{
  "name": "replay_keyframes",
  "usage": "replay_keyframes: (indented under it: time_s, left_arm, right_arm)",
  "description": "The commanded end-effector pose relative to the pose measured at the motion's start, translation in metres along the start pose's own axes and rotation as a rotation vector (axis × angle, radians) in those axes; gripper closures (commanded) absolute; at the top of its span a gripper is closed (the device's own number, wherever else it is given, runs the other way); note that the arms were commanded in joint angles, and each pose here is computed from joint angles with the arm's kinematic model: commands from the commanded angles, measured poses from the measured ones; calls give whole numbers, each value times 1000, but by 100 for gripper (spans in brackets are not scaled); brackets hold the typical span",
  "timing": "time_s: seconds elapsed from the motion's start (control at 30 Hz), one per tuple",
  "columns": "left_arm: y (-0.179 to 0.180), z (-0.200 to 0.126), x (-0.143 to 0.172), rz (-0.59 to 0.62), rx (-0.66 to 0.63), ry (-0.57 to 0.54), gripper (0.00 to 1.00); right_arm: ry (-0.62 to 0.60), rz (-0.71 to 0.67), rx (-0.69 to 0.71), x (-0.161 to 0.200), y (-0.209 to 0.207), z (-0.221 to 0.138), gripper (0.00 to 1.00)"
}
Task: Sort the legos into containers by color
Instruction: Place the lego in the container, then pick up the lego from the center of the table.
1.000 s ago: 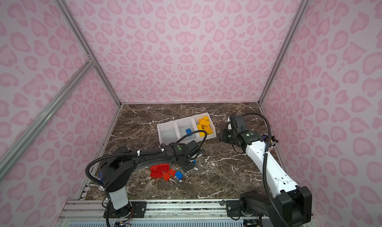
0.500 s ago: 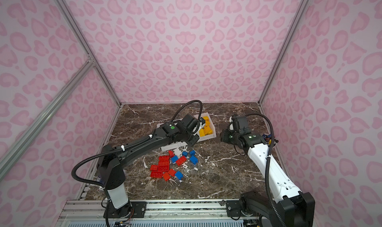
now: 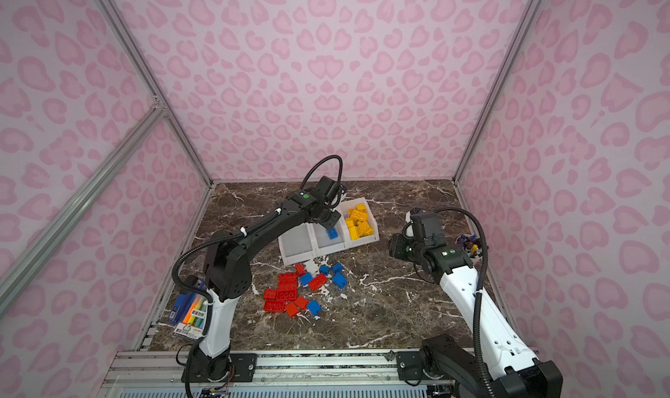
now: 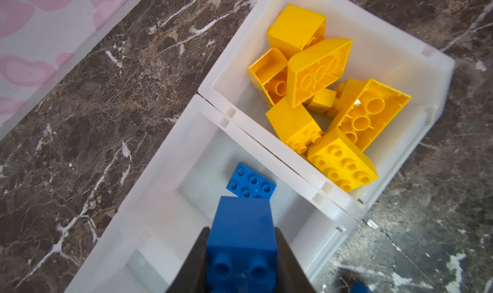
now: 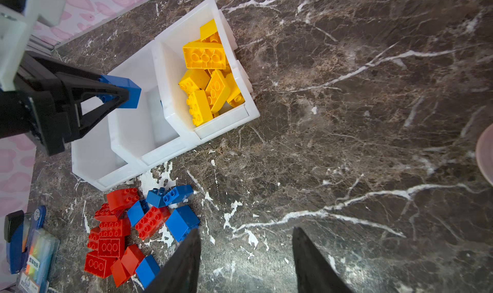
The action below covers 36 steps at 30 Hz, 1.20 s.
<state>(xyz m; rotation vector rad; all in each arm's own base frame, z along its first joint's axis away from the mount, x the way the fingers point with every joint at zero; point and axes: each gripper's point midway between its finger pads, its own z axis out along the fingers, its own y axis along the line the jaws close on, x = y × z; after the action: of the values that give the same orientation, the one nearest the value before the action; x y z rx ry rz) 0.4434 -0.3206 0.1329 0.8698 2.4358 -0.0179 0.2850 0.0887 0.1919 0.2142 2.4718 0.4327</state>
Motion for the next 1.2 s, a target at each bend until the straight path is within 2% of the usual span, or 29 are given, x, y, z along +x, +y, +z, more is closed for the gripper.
replay_keyframes:
  time_s: [0.0, 0.17, 0.23, 0.3, 0.37, 0.53, 0.63, 0.77, 0.93, 1.0, 1.13, 1.17]
  left_arm:
    - [8, 13, 3, 14, -20, 40, 75]
    - [19, 33, 8, -10, -48, 72, 73]
    - [20, 34, 7, -23, -49, 71, 65]
    - [21, 32, 6, -28, -50, 65, 43]
    - [21, 27, 2, -34, -52, 51, 38]
    - [27, 5, -11, -64, -59, 0, 32]
    - [31, -22, -19, -97, -63, -50, 32]
    - [38, -67, -14, -159, -63, -120, 31]
    - [46, -116, 21, -253, -58, -183, 28]
    - [48, -126, 43, -293, -54, -182, 27]
    - [49, -149, 77, -355, -45, -200, 26]
    - [49, -145, 93, -370, -53, -178, 26]
  right_arm:
    - [20, 13, -5, 7, -1, 0, 45]
    - [23, 13, -15, 12, -1, -3, 45]
    - [33, 10, -20, 16, 0, -3, 45]
    - [46, -4, -22, 20, 2, -1, 44]
    - [60, -26, -20, 24, 7, 2, 43]
    - [102, -111, -22, 38, 26, 19, 41]
    - [131, -181, -42, 48, 45, 34, 40]
    - [186, -324, -51, 65, 73, 60, 38]
    - [327, -522, -51, 98, 103, 101, 37]
    - [362, -589, -45, 108, 109, 116, 37]
    - [421, -643, -36, 119, 111, 139, 37]
    - [431, -651, -38, 122, 111, 142, 37]
